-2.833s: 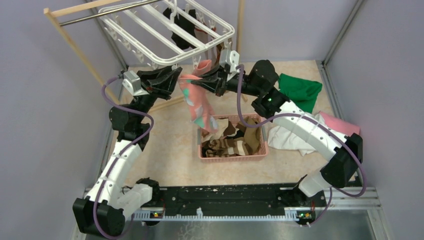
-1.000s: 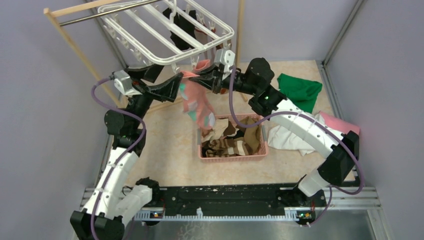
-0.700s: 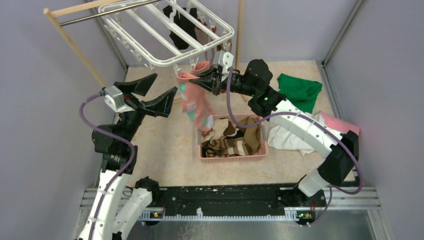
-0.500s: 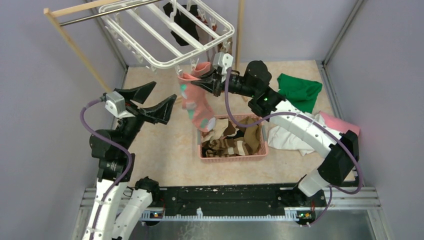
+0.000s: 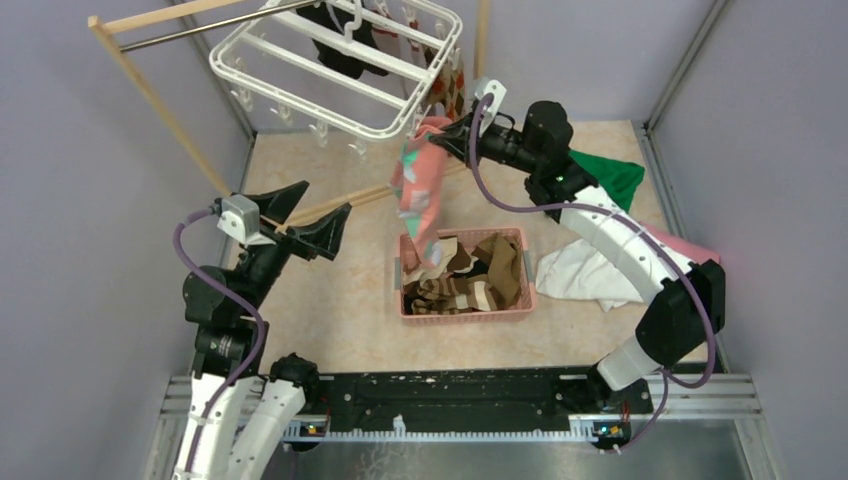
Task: Clip the socks to the hanger
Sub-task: Clamp the sock onto the hanger.
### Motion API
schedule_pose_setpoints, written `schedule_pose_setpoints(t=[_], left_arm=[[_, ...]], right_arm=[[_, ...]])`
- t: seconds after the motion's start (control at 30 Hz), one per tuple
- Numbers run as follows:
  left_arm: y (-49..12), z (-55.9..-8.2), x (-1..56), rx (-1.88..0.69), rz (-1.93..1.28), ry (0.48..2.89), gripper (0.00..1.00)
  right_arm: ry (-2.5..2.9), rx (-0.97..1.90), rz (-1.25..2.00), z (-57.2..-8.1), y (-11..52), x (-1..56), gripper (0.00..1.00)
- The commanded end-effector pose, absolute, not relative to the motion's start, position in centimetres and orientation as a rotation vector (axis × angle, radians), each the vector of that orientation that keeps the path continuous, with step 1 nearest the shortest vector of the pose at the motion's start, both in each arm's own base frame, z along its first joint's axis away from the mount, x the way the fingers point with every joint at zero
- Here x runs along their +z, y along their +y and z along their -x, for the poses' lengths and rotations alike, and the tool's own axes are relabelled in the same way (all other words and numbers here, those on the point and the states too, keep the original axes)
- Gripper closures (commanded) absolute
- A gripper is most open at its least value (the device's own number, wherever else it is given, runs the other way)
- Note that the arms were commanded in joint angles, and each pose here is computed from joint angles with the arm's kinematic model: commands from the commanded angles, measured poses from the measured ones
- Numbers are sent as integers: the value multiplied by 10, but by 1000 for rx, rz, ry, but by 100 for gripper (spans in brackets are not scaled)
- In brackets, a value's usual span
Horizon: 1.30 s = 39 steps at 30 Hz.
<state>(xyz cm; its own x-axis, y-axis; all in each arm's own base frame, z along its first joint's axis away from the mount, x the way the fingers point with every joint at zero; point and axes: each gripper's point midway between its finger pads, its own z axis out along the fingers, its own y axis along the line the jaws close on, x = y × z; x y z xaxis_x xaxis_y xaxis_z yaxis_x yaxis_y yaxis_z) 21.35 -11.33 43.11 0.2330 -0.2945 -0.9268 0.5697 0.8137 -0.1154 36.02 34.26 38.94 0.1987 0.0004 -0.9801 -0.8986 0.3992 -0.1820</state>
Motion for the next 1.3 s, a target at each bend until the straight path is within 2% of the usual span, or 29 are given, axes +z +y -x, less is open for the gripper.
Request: schedule_pose_setpoints(t=[0.0, 0.33, 0.67, 1.03, 1.27], left_arm=[[-113, -213, 430, -585, -287, 1181, 1], [-118, -215, 425, -614, -302, 1167, 1], [-124, -213, 418, -660, -315, 1157, 1], [-131, -220, 411, -709, -317, 1153, 1], [-133, -221, 408, -723, -316, 1152, 1]], right_arm=[[1196, 725, 909, -381, 316, 415, 100], [1208, 570, 879, -444, 277, 424, 100], [1220, 544, 902, -465, 276, 410, 100], [1181, 611, 932, -455, 273, 407, 100], [1159, 753, 967, -419, 275, 395, 90]])
